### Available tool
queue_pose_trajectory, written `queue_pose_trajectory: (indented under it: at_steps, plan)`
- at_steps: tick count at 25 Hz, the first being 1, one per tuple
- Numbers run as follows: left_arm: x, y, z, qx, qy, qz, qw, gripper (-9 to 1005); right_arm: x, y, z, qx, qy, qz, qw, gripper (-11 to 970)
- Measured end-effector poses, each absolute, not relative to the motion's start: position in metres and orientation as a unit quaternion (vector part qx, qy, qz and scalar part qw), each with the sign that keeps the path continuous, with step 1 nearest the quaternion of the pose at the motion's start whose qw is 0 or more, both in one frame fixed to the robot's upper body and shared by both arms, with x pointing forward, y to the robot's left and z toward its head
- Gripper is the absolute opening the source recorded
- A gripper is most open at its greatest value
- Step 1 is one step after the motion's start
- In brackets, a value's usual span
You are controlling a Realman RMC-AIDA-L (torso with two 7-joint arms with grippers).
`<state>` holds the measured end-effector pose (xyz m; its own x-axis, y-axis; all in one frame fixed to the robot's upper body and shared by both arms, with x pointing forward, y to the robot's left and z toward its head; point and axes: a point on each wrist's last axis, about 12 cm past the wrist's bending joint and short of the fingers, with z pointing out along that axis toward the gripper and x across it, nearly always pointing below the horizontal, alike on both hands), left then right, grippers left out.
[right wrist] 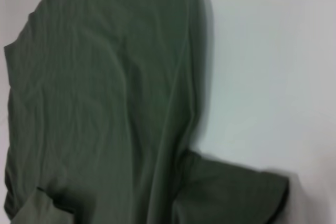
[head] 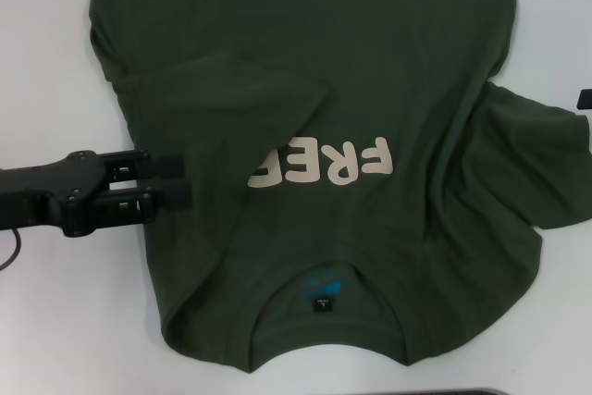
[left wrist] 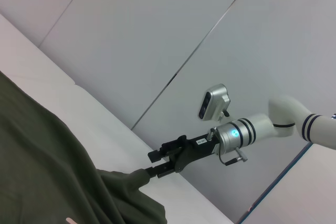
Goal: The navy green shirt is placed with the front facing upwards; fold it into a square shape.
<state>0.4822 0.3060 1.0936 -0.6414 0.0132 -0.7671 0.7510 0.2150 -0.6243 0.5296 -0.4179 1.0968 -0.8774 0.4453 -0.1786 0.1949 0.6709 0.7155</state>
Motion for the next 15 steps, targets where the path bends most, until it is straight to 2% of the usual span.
queue_pose_trajectory:
  at_steps: [15]
  plan:
    - [0.482, 0.306, 1.093, 0.268, 0.709, -0.566, 0.325, 689, 0.54, -0.403, 1.086, 0.178, 0.9, 0.361, 0.169, 696]
